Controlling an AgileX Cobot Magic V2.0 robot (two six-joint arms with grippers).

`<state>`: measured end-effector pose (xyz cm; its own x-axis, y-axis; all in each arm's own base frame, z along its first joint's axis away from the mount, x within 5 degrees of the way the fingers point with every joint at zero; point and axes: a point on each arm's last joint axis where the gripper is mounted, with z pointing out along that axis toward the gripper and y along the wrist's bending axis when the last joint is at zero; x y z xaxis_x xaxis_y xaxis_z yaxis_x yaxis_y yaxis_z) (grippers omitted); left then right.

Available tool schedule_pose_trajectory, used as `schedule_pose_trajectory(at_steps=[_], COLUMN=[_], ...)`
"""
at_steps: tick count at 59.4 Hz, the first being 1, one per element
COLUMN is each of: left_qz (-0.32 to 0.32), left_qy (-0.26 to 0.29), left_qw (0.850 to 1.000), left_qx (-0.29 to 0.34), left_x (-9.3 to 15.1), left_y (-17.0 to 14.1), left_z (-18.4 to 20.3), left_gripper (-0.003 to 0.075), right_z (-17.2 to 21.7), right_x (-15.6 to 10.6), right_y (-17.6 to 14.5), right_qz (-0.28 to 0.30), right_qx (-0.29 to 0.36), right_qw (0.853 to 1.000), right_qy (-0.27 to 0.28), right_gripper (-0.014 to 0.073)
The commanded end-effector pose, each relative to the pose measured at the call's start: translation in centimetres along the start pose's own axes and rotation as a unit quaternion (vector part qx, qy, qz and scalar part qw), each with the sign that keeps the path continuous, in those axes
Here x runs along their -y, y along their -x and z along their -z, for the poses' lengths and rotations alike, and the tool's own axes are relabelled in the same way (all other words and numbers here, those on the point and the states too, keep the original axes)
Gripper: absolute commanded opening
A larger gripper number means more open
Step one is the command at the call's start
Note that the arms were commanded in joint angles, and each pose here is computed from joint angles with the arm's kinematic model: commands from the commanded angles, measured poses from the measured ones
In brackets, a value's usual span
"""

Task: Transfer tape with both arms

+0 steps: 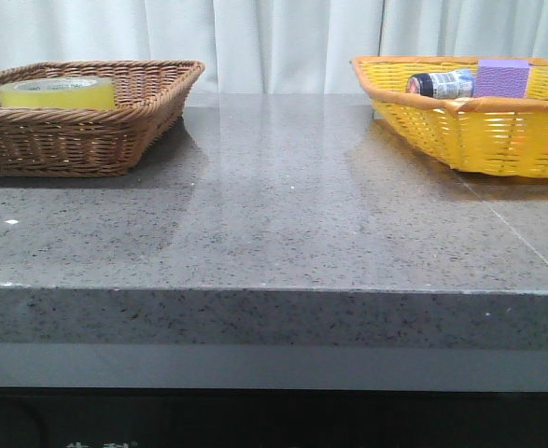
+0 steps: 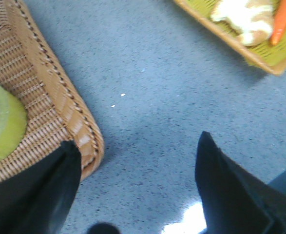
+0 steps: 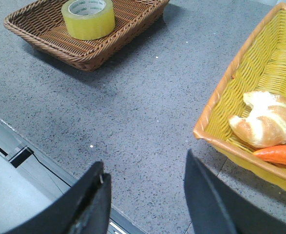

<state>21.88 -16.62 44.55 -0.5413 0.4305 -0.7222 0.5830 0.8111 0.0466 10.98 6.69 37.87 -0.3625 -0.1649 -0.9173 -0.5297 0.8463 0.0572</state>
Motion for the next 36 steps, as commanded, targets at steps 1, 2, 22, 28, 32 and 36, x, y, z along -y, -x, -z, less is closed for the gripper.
schedule_pose_trajectory(at_steps=[1,2,22,28,32,36], left_qz=[0.008,0.009,0.018,0.018,0.017,0.017], left_qy=[-0.003,-0.004,-0.018,-0.019,-0.02,-0.02], left_qw=[0.996,0.995,0.984,0.982,0.981,0.982], left_qx=[0.093,0.097,0.177,0.187,0.19,0.188], left_x=[0.1,0.1,0.2,0.2,0.2,0.2], left_y=[-0.8,-1.1,-8.8,-10.5,-11.3,-11.7], left_z=[3.0,3.1,4.1,4.0,3.9,4.0], left_gripper=[0.0494,0.0494,0.0494,0.0494,0.0493,0.0493], right_z=[0.5,0.5,0.5,0.5,0.5,0.5], right_x=[0.0,0.0,0.0,0.0,0.0,0.0], right_y=[1.4,1.4,1.4,1.4,1.4,1.4], right_qz=[-0.001,-0.001,-0.002,-0.002,-0.002,-0.002], right_qx=[0.051,0.051,0.051,0.051,0.051,0.051], right_qw=[0.999,0.999,0.999,0.999,0.999,0.999], right_qy=[-0.003,-0.003,-0.002,-0.002,-0.002,-0.002], right_gripper=[0.0382,0.0382,0.0382,0.0382,0.0382,0.0382])
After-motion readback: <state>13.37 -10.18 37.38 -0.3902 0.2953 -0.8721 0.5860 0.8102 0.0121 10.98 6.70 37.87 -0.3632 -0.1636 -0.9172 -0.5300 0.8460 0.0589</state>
